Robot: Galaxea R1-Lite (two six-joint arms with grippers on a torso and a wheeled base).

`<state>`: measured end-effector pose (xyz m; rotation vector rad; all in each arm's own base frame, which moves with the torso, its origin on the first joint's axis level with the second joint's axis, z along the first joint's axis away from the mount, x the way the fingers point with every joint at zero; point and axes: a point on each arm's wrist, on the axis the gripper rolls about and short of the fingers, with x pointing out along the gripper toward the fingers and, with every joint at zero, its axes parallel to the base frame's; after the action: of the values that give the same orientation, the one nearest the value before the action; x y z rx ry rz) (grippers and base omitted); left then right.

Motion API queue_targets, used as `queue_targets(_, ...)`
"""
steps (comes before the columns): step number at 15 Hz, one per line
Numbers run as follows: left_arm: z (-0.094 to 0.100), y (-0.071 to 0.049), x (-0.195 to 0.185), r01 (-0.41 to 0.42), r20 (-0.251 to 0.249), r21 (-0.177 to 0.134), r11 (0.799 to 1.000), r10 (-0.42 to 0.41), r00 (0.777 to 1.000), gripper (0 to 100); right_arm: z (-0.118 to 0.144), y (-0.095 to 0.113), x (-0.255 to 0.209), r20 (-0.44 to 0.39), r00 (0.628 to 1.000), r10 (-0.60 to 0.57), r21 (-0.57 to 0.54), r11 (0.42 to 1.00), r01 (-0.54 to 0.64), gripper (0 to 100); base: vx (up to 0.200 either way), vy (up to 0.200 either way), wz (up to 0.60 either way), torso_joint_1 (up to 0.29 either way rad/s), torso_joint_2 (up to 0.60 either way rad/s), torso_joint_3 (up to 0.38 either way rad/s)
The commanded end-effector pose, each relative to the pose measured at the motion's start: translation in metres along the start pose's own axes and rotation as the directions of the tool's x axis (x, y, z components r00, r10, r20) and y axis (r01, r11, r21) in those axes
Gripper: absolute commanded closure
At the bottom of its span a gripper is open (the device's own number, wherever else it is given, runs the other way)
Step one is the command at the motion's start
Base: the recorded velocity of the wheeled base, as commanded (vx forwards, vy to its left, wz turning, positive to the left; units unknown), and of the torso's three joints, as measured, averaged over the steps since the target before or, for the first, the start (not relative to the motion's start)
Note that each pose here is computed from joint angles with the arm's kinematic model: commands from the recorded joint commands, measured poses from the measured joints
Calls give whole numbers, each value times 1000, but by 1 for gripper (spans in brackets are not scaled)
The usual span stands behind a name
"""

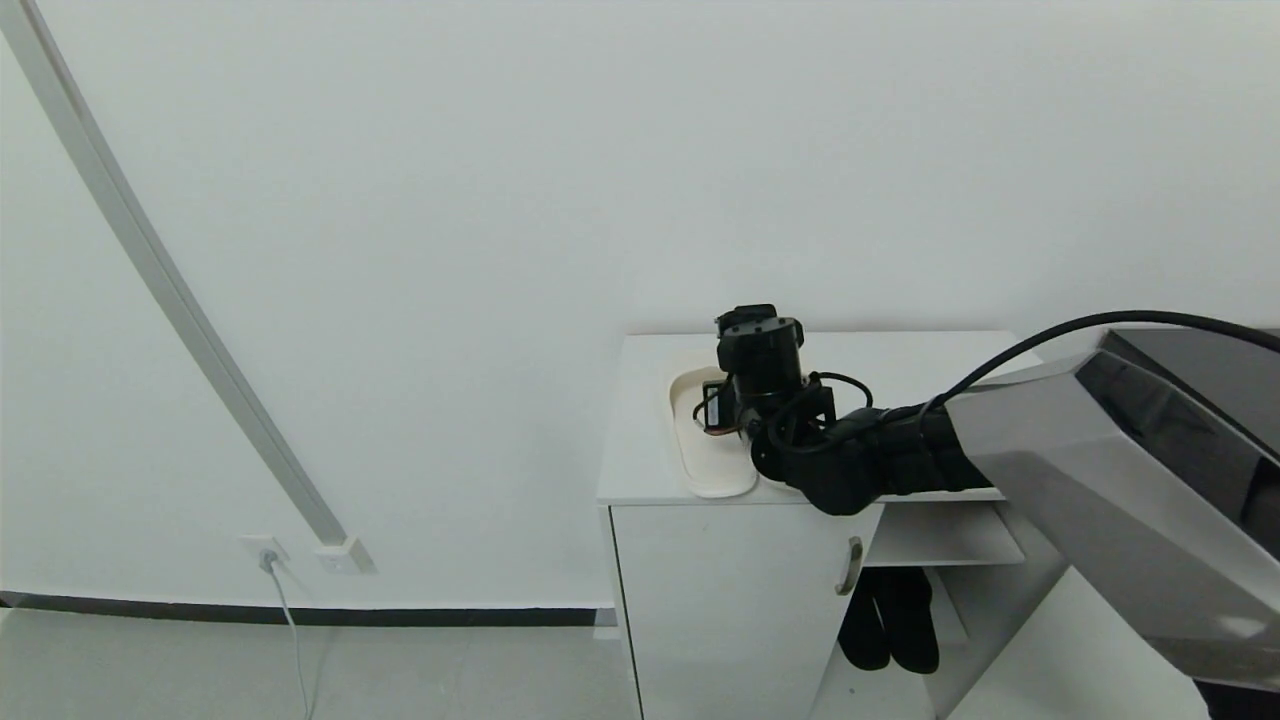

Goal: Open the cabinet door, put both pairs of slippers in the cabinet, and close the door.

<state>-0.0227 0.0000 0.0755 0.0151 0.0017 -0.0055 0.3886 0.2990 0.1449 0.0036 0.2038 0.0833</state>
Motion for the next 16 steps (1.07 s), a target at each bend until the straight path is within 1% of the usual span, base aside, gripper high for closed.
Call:
queue_targets(1, 0, 0, 0, 1, 0, 0, 1000, -1, 1000, 100, 35, -16, -41, 35, 998, 43, 18, 999, -43, 100, 0, 0, 0, 0, 0, 0)
queue_targets(2, 0, 0, 0, -1, 0, 0, 1000, 1, 1000, 100, 39, -19, -51, 36, 998, 60, 17, 998, -60, 100, 0, 0, 0, 0, 0, 0)
queue_targets(3, 0, 0, 0, -1, 0, 0, 1000, 1, 1000, 100, 51, -32, -83, 37, 992, 120, 11, 993, -120, 100, 0, 0, 0, 0, 0, 0)
queue_targets(4, 0, 0, 0, 1, 0, 0, 1000, -1, 1000, 100, 56, -43, -104, 30, 987, 160, -6, 987, -160, 100, 0, 0, 0, 0, 0, 0)
queue_targets(7, 0, 0, 0, 1, 0, 0, 1000, -1, 1000, 100, 62, -82, -167, 10, 958, 286, -67, 956, -284, 100, 0, 0, 0, 0, 0, 0)
queue_targets(8, 0, 0, 0, 1, 0, 0, 1000, -1, 1000, 100, 64, -91, -180, 8, 951, 311, -93, 947, -309, 100, 0, 0, 0, 0, 0, 0)
queue_targets(11, 0, 0, 0, 1, 0, 0, 1000, -1, 1000, 100, 68, -104, -199, 24, 946, 324, -98, 942, -320, 100, 0, 0, 0, 0, 0, 0)
queue_targets(12, 0, 0, 0, 1, 0, 0, 1000, -1, 1000, 100, 68, -109, -206, 1, 938, 348, -121, 931, -345, 100, 0, 0, 0, 0, 0, 0)
queue_targets(13, 0, 0, 0, 1, 0, 0, 1000, -1, 1000, 100, 71, -113, -215, -6, 921, 388, -153, 910, -385, 100, 0, 0, 0, 0, 0, 0)
queue_targets(14, 0, 0, 0, 2, 0, 2, 1000, -2, 1000, 100, 72, -116, -222, -5, 898, 441, -166, 885, -435, 100, 0, 0, 0, 0, 0, 0)
queue_targets(15, 0, 0, 0, 4, 0, 5, 1000, -4, 1000, 100, 69, -120, -229, -9, 865, 502, -176, 851, -495, 100, 0, 0, 0, 0, 0, 0)
queue_targets(16, 0, 0, 0, 4, 0, 2, 1000, -4, 1000, 100, 64, -124, -236, -22, 831, 555, -218, 809, -546, 100, 0, 0, 0, 0, 0, 0)
